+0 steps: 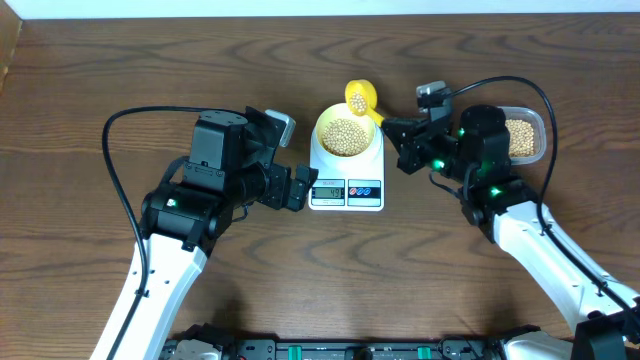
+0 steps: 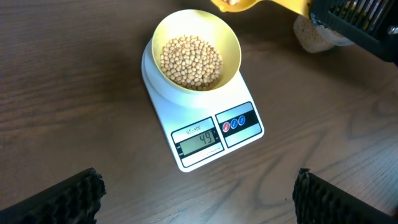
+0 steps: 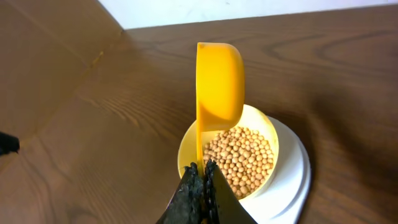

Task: Scoop item into bowl and weigh 50g on scale
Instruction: 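Lift the scoop and carry it left over the yellow bowl, then tilt the scoop over the bowl with the right gripper to add soybeans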

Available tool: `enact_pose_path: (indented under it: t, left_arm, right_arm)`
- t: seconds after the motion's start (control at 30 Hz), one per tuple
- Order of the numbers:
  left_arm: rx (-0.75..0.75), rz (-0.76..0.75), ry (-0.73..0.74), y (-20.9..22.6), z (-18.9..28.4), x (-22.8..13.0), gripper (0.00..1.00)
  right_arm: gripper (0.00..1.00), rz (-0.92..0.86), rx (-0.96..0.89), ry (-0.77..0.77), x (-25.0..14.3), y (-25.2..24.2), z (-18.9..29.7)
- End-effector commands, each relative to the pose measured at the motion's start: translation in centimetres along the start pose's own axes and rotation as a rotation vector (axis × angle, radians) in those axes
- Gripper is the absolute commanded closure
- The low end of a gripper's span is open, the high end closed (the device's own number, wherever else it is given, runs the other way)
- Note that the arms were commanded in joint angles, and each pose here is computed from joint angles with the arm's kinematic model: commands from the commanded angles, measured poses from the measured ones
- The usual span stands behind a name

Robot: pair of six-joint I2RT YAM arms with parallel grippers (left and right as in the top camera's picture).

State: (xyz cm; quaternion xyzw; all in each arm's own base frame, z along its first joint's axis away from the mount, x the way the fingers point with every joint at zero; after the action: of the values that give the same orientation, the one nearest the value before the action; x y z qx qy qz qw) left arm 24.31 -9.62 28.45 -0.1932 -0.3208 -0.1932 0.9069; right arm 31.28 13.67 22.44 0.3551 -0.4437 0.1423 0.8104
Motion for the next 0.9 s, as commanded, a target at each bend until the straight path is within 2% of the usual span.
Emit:
enact_pose_path:
  t: [0.0,0.87]
  left_arm:
    - [-0.010,-0.010,0.004,-0.07,-0.14,-0.05,0.01]
    - [-0.010,-0.010,0.004,-0.08,-0.14,-0.05,0.01]
  right_arm:
    - [0.99,0.083,0.012,0.010,-0.25,0.48,-0.41]
    - [0.99,0.263,-0.024,0.003,-0.21,0.32,-0.46]
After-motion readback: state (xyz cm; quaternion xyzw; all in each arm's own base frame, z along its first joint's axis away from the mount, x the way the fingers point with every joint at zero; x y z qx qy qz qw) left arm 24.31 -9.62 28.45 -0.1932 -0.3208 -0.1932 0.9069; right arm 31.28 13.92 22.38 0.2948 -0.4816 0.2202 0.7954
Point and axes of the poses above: each gripper's point midway between its finger pads, its own z axis back along the fingers, its own y axis along the line the jaws close on, x = y × z, the point moved 10 cm from there along z, back along the fingers, and after that the axes turned 1 degree about -z, right-handed, at the moved point
